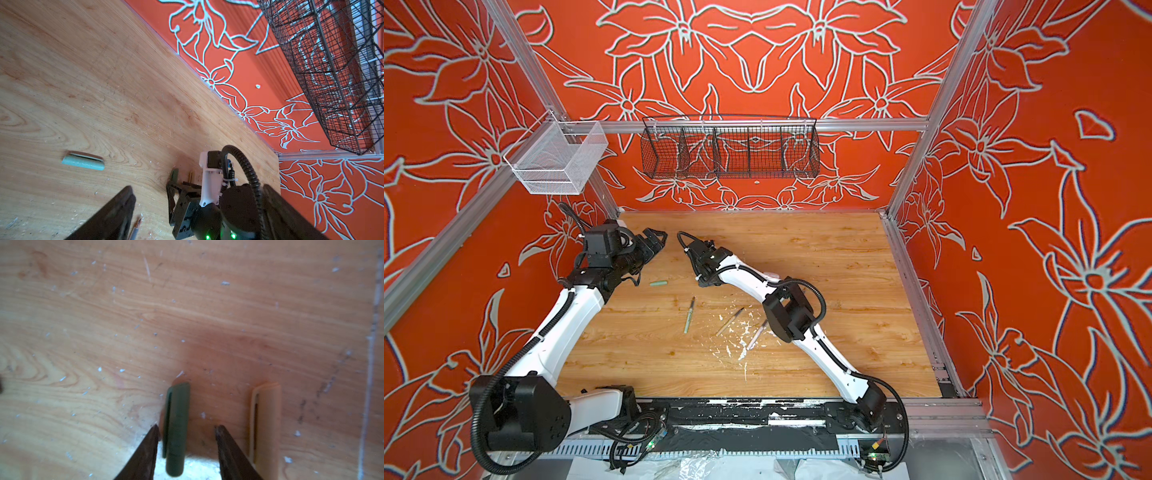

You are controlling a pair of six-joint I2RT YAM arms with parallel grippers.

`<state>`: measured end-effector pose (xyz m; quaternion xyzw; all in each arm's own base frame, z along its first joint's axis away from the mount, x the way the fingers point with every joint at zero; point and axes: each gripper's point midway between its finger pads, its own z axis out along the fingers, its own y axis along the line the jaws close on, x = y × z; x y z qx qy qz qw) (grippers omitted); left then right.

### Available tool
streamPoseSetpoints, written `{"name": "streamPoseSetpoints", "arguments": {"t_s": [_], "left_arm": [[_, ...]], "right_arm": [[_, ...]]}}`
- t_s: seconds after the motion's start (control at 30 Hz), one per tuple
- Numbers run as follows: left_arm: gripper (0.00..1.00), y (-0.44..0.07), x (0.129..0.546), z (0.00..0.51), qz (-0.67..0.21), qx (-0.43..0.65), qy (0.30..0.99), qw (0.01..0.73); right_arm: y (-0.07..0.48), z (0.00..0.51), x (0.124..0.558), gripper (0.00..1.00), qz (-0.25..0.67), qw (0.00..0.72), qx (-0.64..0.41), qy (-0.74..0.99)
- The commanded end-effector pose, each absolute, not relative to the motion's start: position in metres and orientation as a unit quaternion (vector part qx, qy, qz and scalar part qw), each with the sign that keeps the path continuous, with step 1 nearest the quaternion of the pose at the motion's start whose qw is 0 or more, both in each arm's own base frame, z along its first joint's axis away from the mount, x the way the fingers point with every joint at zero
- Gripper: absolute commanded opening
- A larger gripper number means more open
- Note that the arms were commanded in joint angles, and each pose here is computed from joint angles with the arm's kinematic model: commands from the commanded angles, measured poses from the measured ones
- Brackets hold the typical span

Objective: Insert the pens into the pen caps

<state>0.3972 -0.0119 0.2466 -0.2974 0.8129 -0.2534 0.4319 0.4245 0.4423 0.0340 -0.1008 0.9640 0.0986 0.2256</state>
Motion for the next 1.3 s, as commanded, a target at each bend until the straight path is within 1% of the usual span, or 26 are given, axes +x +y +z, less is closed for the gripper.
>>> {"name": "streamPoseSetpoints", "arguments": {"t_s": [0.0, 0.1, 0.37, 0.63, 0.83, 0.97, 1.17, 1.27], "left_arm": [[0.92, -0.011, 0.400, 0.243, -0.258, -0.303, 0.811, 0.429], [0.92, -0.010, 0.400, 0.244, -0.259, -0.303, 0.810, 0.430], [0.92, -0.009, 0.401, 0.242, -0.261, -0.305, 0.810, 0.426], [0.92, -0.010, 0.401, 0.242, -0.264, -0.304, 0.811, 0.424], [0.92, -0.010, 0.403, 0.242, -0.266, -0.304, 0.810, 0.425], [0.92, -0.009, 0.404, 0.238, -0.270, -0.307, 0.812, 0.416], [0.92, -0.011, 0.405, 0.237, -0.275, -0.306, 0.812, 0.414], [0.92, -0.011, 0.405, 0.237, -0.275, -0.306, 0.812, 0.413]], "right_arm": [[0.452, 0.050, 0.419, 0.44, 0.135, 0.211, -0.120, 0.961], [0.454, 0.053, 0.420, 0.43, 0.145, 0.209, -0.115, 0.960], [0.449, 0.051, 0.427, 0.30, 0.143, 0.218, -0.074, 0.963], [0.445, 0.053, 0.433, 0.29, 0.144, 0.222, -0.062, 0.962], [0.443, 0.064, 0.436, 0.28, 0.176, 0.222, -0.051, 0.958], [0.435, 0.059, 0.439, 0.27, 0.165, 0.220, -0.045, 0.960], [0.439, 0.051, 0.438, 0.27, 0.169, 0.210, -0.046, 0.962], [0.438, 0.050, 0.440, 0.22, 0.166, 0.212, -0.047, 0.962]]}}
